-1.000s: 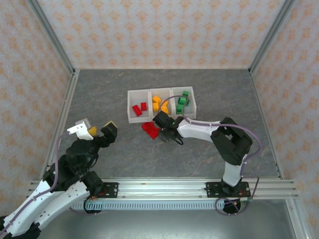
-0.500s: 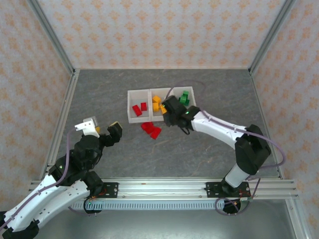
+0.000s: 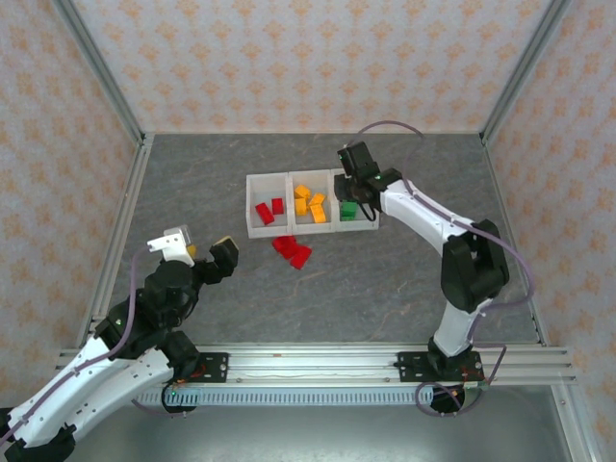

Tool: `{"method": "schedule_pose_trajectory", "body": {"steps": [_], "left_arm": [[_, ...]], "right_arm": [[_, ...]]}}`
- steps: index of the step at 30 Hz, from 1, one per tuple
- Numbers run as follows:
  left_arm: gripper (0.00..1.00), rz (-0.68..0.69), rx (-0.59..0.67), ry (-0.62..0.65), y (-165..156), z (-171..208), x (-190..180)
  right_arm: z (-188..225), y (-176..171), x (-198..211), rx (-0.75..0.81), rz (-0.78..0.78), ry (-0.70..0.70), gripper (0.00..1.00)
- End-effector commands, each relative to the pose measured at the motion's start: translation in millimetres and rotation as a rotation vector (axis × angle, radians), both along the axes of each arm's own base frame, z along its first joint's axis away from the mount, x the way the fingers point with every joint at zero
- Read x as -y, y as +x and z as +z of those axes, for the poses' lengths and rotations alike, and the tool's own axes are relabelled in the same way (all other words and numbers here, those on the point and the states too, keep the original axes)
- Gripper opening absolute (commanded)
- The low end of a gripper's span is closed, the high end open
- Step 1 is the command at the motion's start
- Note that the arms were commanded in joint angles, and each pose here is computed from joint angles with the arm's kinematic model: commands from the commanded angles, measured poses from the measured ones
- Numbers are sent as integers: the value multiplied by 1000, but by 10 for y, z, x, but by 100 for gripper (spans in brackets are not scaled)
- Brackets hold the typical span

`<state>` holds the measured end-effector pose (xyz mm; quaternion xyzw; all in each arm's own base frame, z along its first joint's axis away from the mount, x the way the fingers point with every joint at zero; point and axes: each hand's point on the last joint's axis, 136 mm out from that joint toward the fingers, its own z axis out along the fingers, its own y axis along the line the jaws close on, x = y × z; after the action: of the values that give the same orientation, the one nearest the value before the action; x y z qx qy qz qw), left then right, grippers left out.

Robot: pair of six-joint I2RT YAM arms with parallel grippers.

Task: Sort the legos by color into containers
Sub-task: Place the lego in the container.

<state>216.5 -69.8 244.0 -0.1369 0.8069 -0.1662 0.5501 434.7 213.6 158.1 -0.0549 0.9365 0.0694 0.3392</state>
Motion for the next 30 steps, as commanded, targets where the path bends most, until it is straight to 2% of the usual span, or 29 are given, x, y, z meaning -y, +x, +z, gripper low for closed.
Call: {"method": "schedule_pose_trajectory", "body": {"steps": [1, 9, 11, 16, 18, 24, 30], "left_arm": [[99, -3, -14, 24, 29, -30, 15], [99, -32, -75, 68, 84, -165, 119], [99, -37, -84, 75, 93, -183, 138], [99, -56, -102, 81, 108, -231, 188], [99, -58, -107, 84, 114, -244, 199], [99, -96, -142, 126, 150, -331, 289], [99, -183, -251, 128, 229, -702, 586]], "right_arm": [[91, 187, -16, 42, -13, 5, 27], [-117, 438, -3, 16, -31, 23, 31], [-159, 470, 28, 11, -57, 11, 38], [-181, 407, 102, 5, -102, 16, 72], [-130, 359, 109, 12, -95, 26, 79], [103, 125, 164, 44, -87, 84, 86], [330, -289, 359, 89, -95, 133, 93]]}}
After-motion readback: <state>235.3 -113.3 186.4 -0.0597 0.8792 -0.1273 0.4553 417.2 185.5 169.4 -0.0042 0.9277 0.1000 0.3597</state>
